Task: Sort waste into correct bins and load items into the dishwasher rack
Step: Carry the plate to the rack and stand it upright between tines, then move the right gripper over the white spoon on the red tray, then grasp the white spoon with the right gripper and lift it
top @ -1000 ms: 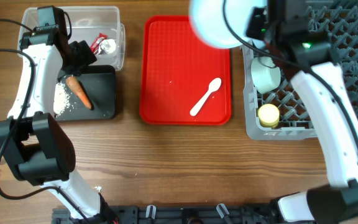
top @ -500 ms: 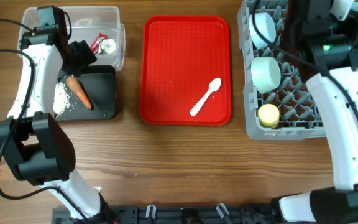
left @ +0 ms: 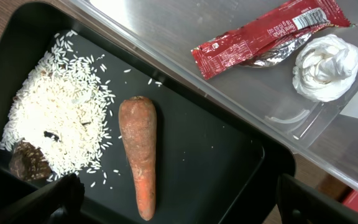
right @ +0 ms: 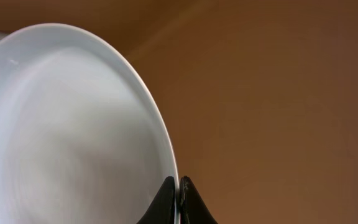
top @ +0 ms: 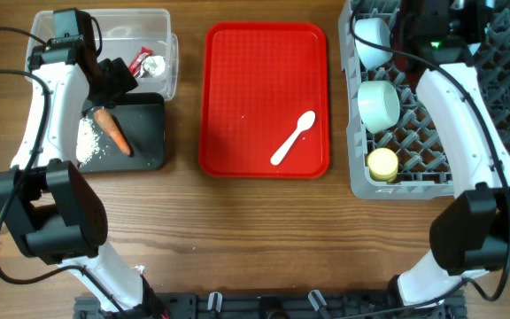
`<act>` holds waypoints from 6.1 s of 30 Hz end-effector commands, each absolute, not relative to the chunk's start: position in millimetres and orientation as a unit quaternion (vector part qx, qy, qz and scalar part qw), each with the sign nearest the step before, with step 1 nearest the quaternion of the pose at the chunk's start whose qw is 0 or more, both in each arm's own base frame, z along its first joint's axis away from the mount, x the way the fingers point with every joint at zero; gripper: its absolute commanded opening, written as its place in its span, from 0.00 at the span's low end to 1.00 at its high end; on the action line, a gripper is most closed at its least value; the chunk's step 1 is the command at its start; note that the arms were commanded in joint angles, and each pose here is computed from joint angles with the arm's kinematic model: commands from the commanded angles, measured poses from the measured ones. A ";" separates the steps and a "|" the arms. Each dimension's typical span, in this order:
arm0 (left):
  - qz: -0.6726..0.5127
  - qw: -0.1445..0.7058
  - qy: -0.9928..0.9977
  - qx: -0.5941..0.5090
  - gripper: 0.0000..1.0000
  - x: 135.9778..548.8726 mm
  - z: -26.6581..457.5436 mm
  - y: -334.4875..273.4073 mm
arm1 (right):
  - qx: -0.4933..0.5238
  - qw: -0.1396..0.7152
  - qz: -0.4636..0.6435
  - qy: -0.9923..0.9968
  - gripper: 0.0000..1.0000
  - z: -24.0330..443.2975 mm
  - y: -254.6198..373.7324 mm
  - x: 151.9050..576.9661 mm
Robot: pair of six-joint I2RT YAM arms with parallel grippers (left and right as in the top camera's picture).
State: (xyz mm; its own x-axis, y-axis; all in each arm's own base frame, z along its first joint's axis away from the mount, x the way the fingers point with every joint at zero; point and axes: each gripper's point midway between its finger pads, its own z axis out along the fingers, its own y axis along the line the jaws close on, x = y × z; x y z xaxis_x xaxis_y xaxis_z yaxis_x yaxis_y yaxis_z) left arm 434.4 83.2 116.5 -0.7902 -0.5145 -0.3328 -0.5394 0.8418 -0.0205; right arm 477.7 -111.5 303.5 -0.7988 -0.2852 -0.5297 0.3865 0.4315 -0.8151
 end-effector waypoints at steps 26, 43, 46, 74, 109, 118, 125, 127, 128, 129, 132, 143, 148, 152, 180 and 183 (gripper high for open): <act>0.032 0.180 0.942 -0.282 1.00 437.0 128.4 81.9 | -0.204 0.271 -0.454 0.824 0.04 249.3 -98.0 515.8; 0.032 0.179 0.942 -0.282 1.00 437.0 128.4 81.9 | -0.093 0.272 -0.521 0.803 0.04 262.0 -125.7 514.6; 0.032 0.179 0.942 -0.282 1.00 437.0 128.4 81.9 | -0.080 0.280 -0.532 0.795 0.04 270.2 -129.9 515.3; 0.032 0.179 0.942 -0.282 1.00 437.0 128.4 81.9 | -0.182 0.278 -0.388 0.860 0.64 209.8 -88.2 520.9; 0.032 0.179 0.942 -0.282 1.00 437.0 128.4 81.9 | 0.120 0.219 0.274 0.929 0.99 207.3 173.1 410.2; 0.032 0.179 0.942 -0.282 1.00 437.0 128.4 81.9 | 0.201 0.132 0.188 0.952 0.84 121.0 215.1 380.5; 0.032 0.180 0.942 -0.282 1.00 437.0 128.4 81.9 | 0.266 0.085 0.143 0.950 0.77 80.4 207.0 374.1; 0.032 0.180 0.942 -0.282 1.00 437.0 128.4 81.9 | 0.268 0.078 0.130 0.951 0.78 67.7 205.1 374.4; 0.032 0.180 0.942 -0.282 1.00 437.0 128.4 81.9 | 0.269 0.074 0.124 0.952 0.78 61.7 204.3 374.4; 0.032 0.179 0.942 -0.282 1.00 437.0 128.4 81.9 | 0.270 0.069 0.120 0.953 0.78 55.9 203.2 374.2; 0.032 0.179 0.942 -0.282 1.00 437.0 128.4 81.9 | 0.277 0.057 0.123 0.951 0.77 48.9 202.4 374.6; 0.032 0.180 0.942 -0.282 1.00 437.0 128.4 81.9 | 0.255 0.057 0.134 0.956 0.77 45.7 199.1 381.6; 0.032 0.179 0.942 -0.282 1.00 437.0 128.4 81.9 | 0.213 0.058 0.131 0.967 0.79 43.4 177.7 388.5; 0.032 0.179 0.942 -0.282 1.00 437.0 128.4 81.9 | 0.213 0.047 0.117 0.969 0.72 29.4 163.6 390.4; 0.032 0.180 0.942 -0.282 1.00 437.0 128.4 81.9 | 0.137 0.073 0.091 0.984 0.42 -22.3 173.7 380.1; 0.032 0.179 0.942 -0.282 1.00 436.9 128.4 82.0 | 0.137 0.085 0.085 0.983 0.39 -28.6 170.0 380.9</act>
State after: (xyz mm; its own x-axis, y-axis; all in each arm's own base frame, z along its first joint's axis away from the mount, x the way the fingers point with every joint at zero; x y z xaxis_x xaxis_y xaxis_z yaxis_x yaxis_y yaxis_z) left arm 434.4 83.3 116.5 -0.7902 -0.5145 -0.3330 -0.5395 0.8417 -0.0201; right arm 396.2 189.3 4.8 -0.9436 0.2941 -0.1522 0.2414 0.9256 0.2916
